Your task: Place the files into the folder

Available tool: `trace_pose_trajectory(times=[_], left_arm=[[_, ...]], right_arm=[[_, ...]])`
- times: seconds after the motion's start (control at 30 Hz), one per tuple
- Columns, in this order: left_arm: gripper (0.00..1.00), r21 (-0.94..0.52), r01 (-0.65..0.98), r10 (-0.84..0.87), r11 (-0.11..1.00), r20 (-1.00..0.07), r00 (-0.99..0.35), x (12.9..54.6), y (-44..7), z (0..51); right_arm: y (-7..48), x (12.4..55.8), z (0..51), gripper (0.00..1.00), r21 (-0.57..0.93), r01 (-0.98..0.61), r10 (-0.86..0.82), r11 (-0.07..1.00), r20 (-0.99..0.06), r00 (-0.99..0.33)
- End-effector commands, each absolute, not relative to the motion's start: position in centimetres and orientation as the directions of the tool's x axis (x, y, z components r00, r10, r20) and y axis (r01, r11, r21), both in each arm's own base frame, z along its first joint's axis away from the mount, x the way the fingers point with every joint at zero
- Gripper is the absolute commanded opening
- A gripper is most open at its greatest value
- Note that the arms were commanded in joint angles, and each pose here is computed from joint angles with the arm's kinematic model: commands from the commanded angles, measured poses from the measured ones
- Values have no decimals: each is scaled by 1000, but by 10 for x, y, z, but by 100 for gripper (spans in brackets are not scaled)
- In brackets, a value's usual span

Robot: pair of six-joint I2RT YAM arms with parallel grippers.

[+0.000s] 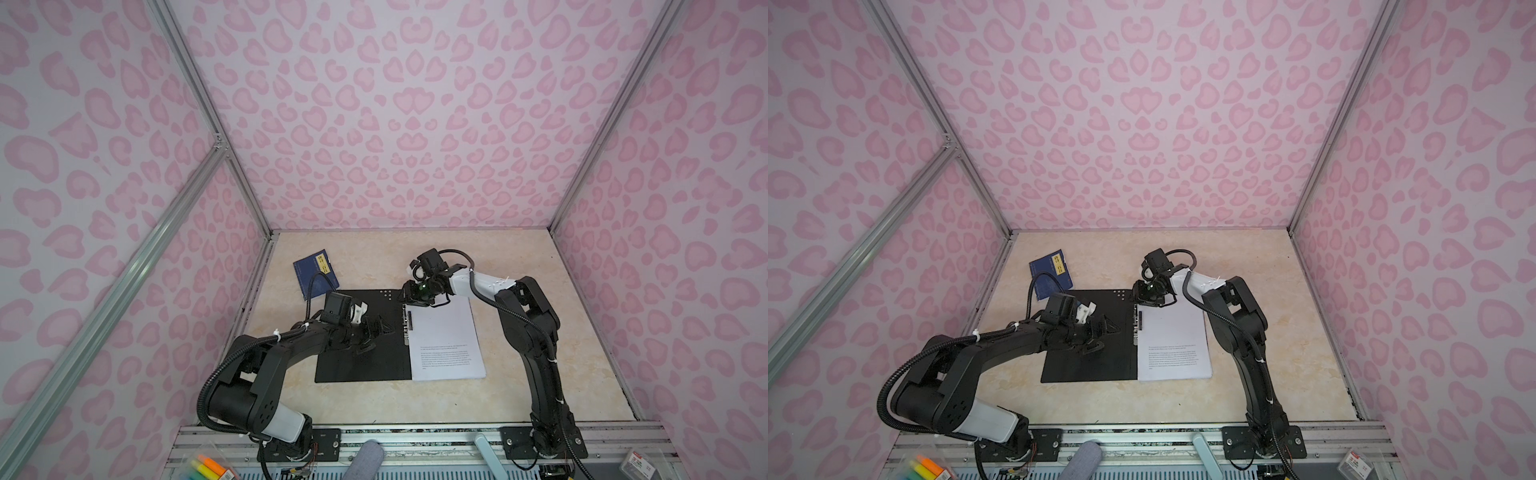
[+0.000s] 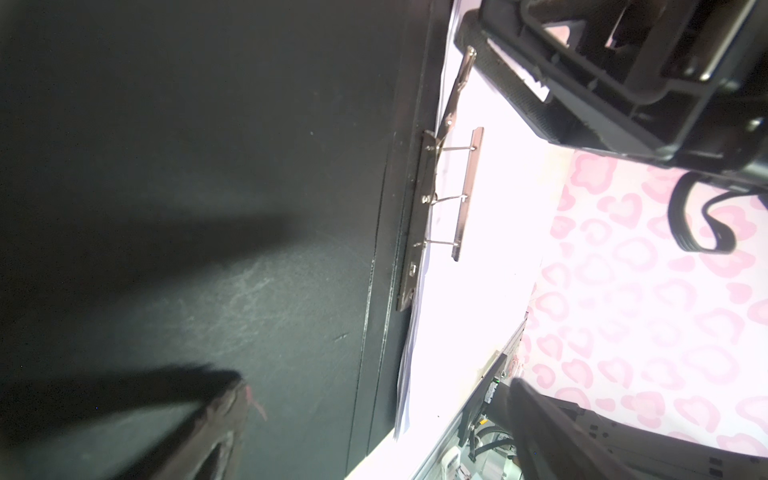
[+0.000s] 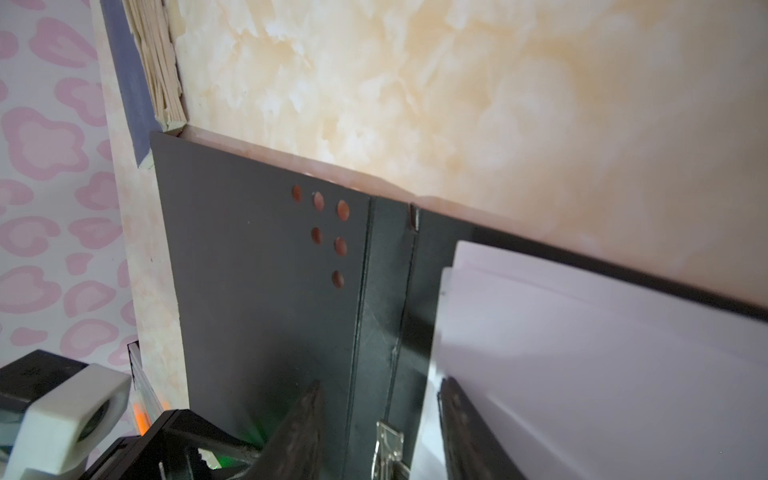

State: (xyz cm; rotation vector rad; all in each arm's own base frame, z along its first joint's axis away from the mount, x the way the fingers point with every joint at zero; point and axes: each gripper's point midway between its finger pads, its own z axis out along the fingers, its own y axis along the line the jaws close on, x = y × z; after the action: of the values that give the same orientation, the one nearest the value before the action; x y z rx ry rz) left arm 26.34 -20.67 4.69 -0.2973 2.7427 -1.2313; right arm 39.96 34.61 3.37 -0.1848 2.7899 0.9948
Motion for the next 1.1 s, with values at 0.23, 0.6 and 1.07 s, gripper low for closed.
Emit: trace_pose_trajectory(times=[0.23, 0.6, 1.07], left_arm=[[98, -691, -179, -248, 700, 0, -969, 256, -195, 31], [98, -697, -198, -290, 689, -15, -957, 263, -194, 36], [96, -668, -122, -289, 734, -144, -946, 286, -187, 76]], right_arm=[[357, 394, 24, 48, 655, -176, -92, 735, -161, -983], [376, 375, 81, 47, 767, -239, -124, 596, -206, -971], [327, 303, 119, 41, 668, -153, 47, 728, -271, -962]])
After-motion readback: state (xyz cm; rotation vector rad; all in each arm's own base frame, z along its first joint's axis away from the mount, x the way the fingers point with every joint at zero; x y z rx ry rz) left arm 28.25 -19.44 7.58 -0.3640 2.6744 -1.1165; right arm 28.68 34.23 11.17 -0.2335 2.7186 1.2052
